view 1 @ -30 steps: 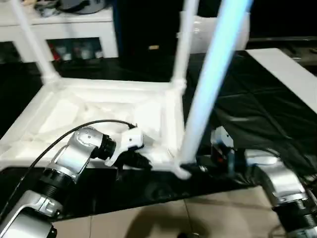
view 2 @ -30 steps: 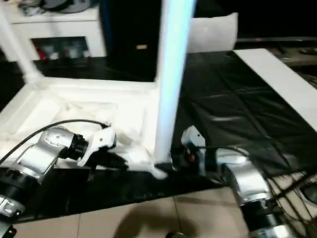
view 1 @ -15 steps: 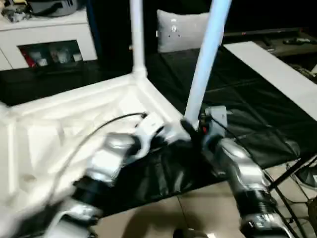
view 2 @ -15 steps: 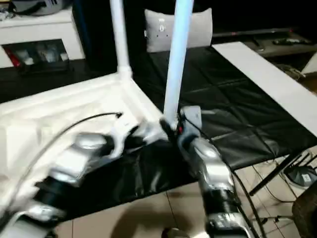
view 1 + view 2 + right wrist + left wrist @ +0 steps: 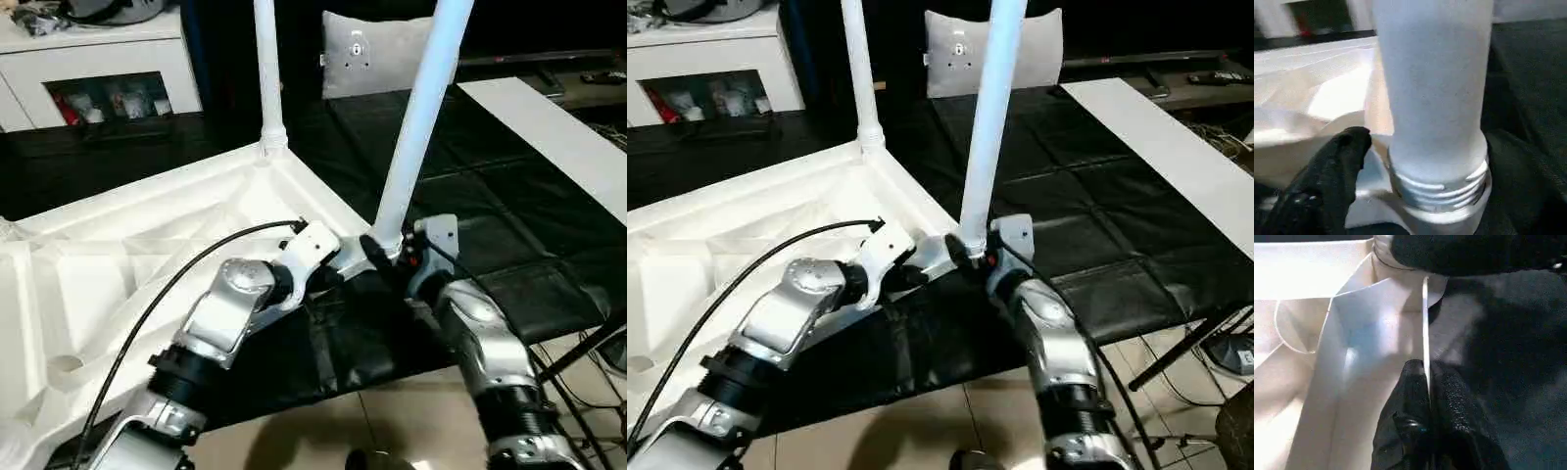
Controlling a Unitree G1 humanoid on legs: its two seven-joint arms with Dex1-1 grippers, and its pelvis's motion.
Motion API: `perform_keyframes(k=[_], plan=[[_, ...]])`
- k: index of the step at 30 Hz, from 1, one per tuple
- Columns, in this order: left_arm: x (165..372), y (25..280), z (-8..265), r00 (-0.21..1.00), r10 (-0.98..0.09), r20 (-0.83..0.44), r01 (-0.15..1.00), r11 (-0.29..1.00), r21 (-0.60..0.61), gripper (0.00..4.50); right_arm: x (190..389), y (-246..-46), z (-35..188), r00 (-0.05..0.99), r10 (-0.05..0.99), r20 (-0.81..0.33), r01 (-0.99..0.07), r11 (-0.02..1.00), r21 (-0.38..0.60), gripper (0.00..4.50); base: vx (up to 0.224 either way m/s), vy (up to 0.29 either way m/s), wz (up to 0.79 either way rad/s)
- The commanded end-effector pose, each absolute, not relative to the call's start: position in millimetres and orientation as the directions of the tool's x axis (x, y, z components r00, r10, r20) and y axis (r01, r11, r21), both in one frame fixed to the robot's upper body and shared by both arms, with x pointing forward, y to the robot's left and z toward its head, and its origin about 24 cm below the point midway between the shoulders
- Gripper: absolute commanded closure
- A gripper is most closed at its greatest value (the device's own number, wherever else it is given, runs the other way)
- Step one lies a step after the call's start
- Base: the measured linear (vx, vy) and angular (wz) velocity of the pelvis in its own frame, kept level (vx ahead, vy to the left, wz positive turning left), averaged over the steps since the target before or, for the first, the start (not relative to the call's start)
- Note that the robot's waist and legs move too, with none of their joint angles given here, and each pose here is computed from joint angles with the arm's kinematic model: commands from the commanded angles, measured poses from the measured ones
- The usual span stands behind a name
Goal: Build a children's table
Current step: Rotate leg to tighten
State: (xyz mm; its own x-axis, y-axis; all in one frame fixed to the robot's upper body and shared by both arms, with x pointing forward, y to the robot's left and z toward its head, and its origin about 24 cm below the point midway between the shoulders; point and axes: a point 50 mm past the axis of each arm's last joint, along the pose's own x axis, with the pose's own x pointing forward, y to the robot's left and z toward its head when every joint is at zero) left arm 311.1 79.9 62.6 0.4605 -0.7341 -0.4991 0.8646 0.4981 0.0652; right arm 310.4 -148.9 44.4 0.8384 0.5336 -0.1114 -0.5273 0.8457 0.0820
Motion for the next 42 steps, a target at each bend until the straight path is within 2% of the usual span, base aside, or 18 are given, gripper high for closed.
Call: perform_keyframes(k=[1,3,8,9,10,14,16,17,20,29,31,34,42], plan=[[309.1,78.2,72.1,0.432,-0.774,-0.463,0.891,0.446,0.087,4.5,311.1,-150.7,60.8,0.811,0.584,-0.04,-0.582,0.812,0.044,0.05,0.0,0.0,0.0],[307.4,88.1,69.4,0.378,-0.791,-0.482,0.919,0.381,0.095,4.5,304.3,-163.2,69.5,0.715,0.698,-0.04,-0.696,0.717,0.04,0.05,0.0,0.0,0.0],[303.6,99.1,69.6,0.267,-0.821,-0.505,0.962,0.261,0.085,4.5,297.0,-173.7,74.7,0.574,0.812,-0.101,-0.816,0.577,-0.001,0.05,0.0,0.0,0.0],[301.8,104.7,69.6,0.213,-0.824,-0.525,0.976,0.201,0.08,4.5,294.8,-176.2,76.5,0.512,0.849,-0.129,-0.856,0.516,-0.003,0.05,0.0,0.0,0.0],[301.7,104.9,69.6,0.211,-0.824,-0.526,0.977,0.199,0.079,4.5,294.7,-176.3,76.6,0.51,0.85,-0.13,-0.858,0.514,-0.003,0.05,0.0,0.0,0.0],[300.4,118.5,69.0,0.106,-0.801,-0.589,0.994,0.073,0.079,4.5,290.0,-178.3,76.6,0.362,0.91,-0.201,-0.928,0.371,0.01,0.05,0.0,0.0,0.0],[300.2,122.1,69.2,0.075,-0.793,-0.604,0.996,0.036,0.076,4.5,289.1,-178.4,74.6,0.323,0.917,-0.236,-0.943,0.334,0.008,0.31,0.0,0.0,0.0],[300.3,123.4,69.4,0.064,-0.79,-0.609,0.997,0.024,0.075,4.5,289.0,-178.3,73.6,0.31,0.917,-0.25,-0.947,0.321,0.006,0.31,0.0,0.0,0.0],[300.1,127.7,70.3,0.011,-0.777,-0.629,0.998,-0.035,0.06,4.5,288.8,-177.3,65.6,0.25,0.916,-0.315,-0.963,0.268,0.013,0.7,0.0,0.0,0.0],[299.8,128.3,71.4,-0.053,-0.772,-0.633,0.993,-0.105,0.045,4.5,291.2,-166.4,63.5,0.17,0.929,-0.328,-0.982,0.187,0.019,1.51,0.0,0.0,0.0],[300.0,128.3,71.2,-0.058,-0.772,-0.633,0.993,-0.11,0.043,4.5,291.6,-164.6,63.3,0.155,0.931,-0.33,-0.985,0.171,0.021,1.51,0.0,0.0,0.0],[300.3,129.0,70.7,-0.064,-0.769,-0.636,0.992,-0.117,0.042,4.5,290.8,-162.3,61.5,0.122,0.932,-0.342,-0.99,0.14,0.029,1.74,0.0,0.0,0.0],[300.8,131.2,69.0,-0.049,-0.766,-0.641,0.995,-0.094,0.035,4.5,286.4,-161.3,58.0,0.1,0.936,-0.337,-0.991,0.125,0.053,1.84,0.0,0.0,0.0]])
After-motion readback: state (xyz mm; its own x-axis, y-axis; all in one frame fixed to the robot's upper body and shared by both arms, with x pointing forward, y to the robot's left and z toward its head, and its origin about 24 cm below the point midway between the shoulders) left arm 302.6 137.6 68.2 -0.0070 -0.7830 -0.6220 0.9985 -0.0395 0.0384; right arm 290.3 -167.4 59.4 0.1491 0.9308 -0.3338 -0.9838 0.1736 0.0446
